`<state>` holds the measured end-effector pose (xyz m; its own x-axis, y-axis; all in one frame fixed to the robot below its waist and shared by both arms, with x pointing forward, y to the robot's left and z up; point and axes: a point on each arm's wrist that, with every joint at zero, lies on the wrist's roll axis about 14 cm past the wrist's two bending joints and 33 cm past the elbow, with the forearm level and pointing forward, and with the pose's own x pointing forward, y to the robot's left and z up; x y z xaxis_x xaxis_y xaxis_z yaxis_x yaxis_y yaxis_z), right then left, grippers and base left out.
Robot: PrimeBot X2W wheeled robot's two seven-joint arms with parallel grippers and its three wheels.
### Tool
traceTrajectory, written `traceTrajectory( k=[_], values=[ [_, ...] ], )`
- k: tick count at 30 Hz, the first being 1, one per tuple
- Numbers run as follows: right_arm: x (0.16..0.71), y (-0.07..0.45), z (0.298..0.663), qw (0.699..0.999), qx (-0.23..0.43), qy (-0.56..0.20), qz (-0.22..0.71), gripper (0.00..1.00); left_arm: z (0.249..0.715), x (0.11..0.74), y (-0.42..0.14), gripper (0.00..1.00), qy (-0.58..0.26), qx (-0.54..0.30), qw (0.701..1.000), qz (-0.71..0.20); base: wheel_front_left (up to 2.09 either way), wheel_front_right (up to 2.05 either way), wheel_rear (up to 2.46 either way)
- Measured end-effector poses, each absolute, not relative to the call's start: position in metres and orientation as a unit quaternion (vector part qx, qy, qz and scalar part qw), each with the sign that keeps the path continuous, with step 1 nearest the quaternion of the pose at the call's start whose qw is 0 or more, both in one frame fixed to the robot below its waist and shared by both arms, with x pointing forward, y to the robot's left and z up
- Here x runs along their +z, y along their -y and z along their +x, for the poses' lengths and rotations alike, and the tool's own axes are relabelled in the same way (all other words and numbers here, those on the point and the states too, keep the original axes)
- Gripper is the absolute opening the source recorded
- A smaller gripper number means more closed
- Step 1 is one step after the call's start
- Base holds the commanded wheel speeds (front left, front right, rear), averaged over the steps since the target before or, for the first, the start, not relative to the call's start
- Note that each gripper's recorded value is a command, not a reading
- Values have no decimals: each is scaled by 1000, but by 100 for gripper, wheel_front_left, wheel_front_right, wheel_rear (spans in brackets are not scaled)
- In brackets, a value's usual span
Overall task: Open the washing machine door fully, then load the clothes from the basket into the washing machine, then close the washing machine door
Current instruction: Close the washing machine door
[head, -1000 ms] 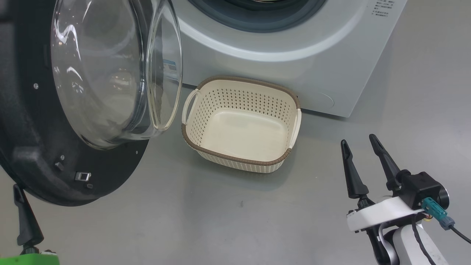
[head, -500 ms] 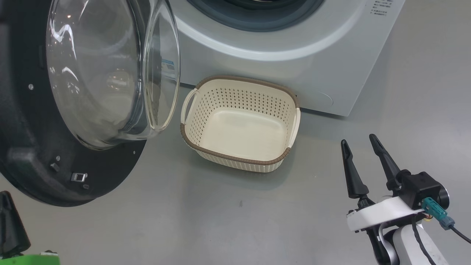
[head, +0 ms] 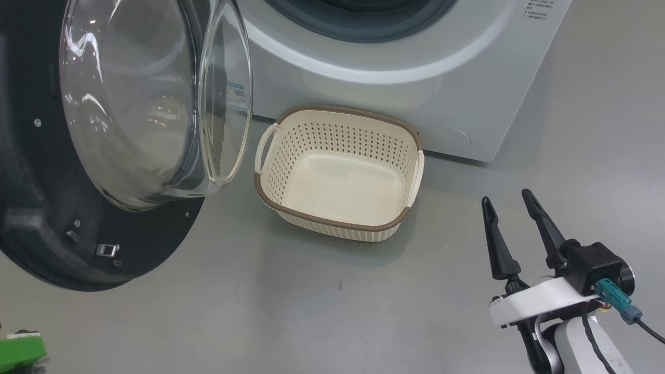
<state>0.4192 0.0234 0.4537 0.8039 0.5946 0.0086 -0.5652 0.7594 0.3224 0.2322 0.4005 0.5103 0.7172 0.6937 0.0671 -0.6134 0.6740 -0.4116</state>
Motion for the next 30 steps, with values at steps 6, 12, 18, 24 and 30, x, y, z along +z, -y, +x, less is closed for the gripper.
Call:
traceTrajectory(
  k=[6,12,18,24,30],
  values=[
    [454,-23,419,936,308,-48,161,100,237,508,-406,0,152,367,873,-282,0,0,0],
    [454,-23,419,936,308,-48,163,100,253,516,-414,0,197,347,825,-400,0,0,0],
    [455,-21,418,937,306,-48,164,100,261,518,-423,0,203,316,787,-489,0,0,0],
    [456,-20,418,937,304,-47,166,100,277,514,-412,0,185,254,742,-593,0,0,0],
    [457,-18,417,937,302,-47,168,100,279,505,-408,0,155,218,717,-643,0,0,0]
  ],
)
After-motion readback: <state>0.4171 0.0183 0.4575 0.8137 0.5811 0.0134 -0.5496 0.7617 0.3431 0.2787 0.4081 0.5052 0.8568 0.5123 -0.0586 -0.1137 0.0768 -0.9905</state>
